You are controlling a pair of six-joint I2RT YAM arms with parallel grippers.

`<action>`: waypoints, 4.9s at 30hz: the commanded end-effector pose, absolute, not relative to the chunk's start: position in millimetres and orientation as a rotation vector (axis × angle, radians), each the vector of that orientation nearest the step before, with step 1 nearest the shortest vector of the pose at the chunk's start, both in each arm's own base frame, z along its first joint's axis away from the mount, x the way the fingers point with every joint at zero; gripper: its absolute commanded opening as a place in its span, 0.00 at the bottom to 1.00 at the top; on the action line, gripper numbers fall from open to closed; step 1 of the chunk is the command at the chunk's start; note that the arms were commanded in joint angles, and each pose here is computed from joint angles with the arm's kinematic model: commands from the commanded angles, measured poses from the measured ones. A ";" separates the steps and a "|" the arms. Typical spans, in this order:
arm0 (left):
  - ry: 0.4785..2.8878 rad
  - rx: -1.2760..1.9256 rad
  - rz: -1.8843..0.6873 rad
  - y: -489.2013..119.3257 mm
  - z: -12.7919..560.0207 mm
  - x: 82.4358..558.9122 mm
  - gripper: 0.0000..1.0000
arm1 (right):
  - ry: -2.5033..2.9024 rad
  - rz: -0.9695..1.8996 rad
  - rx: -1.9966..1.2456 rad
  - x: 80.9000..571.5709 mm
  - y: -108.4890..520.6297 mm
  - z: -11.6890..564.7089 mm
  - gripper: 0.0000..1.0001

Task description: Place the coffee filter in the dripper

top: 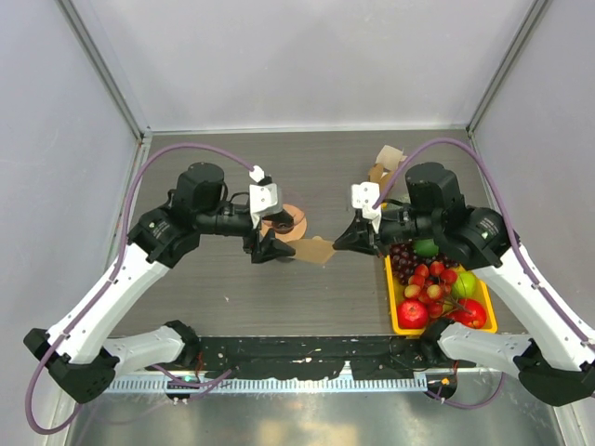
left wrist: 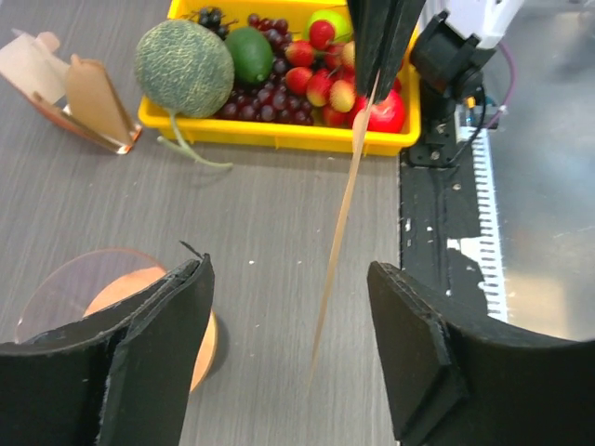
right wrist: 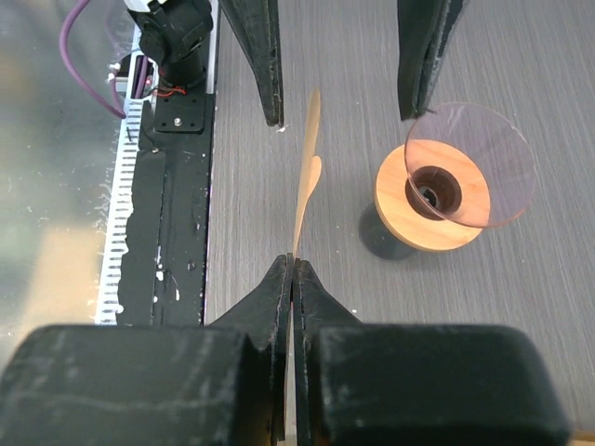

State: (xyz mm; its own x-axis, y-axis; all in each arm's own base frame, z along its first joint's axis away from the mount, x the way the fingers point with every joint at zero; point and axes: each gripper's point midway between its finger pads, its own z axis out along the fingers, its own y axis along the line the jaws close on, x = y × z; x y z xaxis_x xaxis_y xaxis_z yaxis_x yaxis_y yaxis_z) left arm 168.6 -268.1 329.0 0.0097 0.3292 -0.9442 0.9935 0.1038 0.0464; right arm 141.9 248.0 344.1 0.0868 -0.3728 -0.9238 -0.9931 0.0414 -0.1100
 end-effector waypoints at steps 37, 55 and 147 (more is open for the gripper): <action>1.325 0.850 -1.610 -281.1 384.3 172.5 0.00 | 1.381 1.035 -1.242 173.2 295.6 358.5 0.89; 1.360 0.874 -1.591 -275.3 360.9 162.4 0.03 | 1.302 1.210 -1.265 157.8 305.4 372.9 0.19; 1.528 1.135 -1.663 -273.6 324.9 109.6 0.00 | 1.179 1.095 -1.763 92.7 292.3 297.3 0.05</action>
State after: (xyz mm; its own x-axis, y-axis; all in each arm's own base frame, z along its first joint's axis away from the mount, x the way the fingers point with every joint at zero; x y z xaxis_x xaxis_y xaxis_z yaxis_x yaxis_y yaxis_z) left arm 113.7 -276.8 314.9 -0.4730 0.1348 -0.8707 0.8644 -0.1201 -0.4882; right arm 96.5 294.4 280.7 0.1650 -0.3611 -0.9178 -0.9532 -0.2974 -0.0544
